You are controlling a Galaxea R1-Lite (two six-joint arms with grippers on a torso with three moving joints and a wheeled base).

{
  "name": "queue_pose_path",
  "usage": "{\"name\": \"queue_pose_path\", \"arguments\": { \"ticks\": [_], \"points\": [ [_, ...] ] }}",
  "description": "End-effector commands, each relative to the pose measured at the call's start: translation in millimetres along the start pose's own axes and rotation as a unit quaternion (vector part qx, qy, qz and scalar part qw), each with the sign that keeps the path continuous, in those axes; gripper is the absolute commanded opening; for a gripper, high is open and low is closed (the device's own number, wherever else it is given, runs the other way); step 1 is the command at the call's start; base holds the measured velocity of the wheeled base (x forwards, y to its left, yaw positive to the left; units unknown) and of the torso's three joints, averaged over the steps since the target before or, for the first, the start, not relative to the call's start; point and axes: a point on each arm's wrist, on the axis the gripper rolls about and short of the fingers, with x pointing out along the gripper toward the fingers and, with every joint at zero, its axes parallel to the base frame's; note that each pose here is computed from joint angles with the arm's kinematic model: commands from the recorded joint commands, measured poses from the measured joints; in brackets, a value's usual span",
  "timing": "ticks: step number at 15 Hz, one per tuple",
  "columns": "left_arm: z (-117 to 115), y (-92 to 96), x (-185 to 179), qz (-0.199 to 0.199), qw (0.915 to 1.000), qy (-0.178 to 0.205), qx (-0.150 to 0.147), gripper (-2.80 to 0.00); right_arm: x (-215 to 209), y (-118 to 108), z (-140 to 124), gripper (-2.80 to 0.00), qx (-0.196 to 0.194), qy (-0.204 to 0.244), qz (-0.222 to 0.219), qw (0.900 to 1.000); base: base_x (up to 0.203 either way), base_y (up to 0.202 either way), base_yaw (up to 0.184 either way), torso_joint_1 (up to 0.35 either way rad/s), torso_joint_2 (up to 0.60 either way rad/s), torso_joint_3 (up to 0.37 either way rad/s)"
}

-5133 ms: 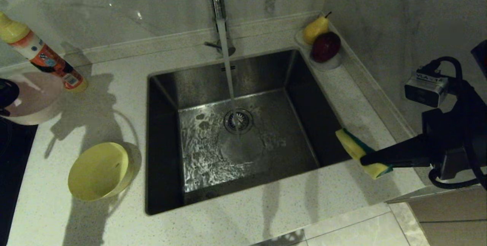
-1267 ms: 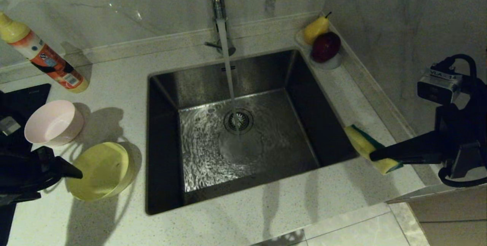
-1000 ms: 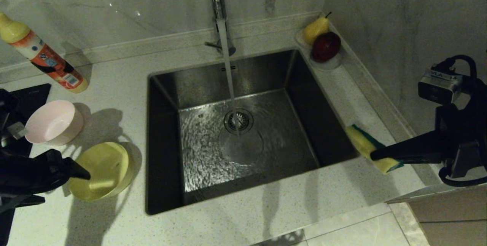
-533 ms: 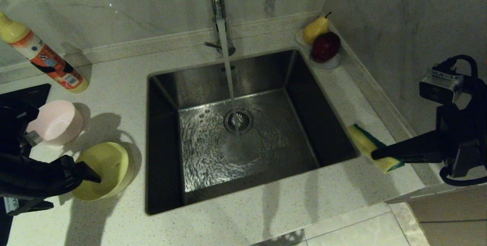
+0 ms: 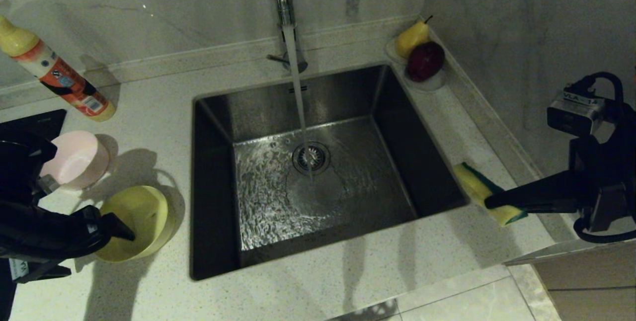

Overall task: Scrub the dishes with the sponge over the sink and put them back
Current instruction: Wash the bowl

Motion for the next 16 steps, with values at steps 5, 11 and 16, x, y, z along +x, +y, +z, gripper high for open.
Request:
{"name": "queue_pose_path", "arguments": {
  "ticks": [5,11,16],
  "points": [
    [2.6,-0.5,14.2,0.005,0.9999,-0.013,-0.009,-2.80,-0.4,0.5,-0.6,-2.80,0.000,0.001,0.002,1.000,0.000,0.000,0.000,0.000,0.00,0.000],
    [5.4,-1.8,11.1,0.003,0.9996,-0.022,-0.015,-2.80,0.4,-0.7,-1.4,-2.80,0.002,0.003,0.002,1.000,0.000,0.000,0.000,0.000,0.00,0.000],
    [14.8,-7.0,-12.2,-0.024,0.9966,-0.067,-0.042,-2.80,0.6,-1.2,-2.3,-2.80,0.003,0.005,0.002,1.000,0.000,0.000,0.000,0.000,0.00,0.000]
  ]
}}
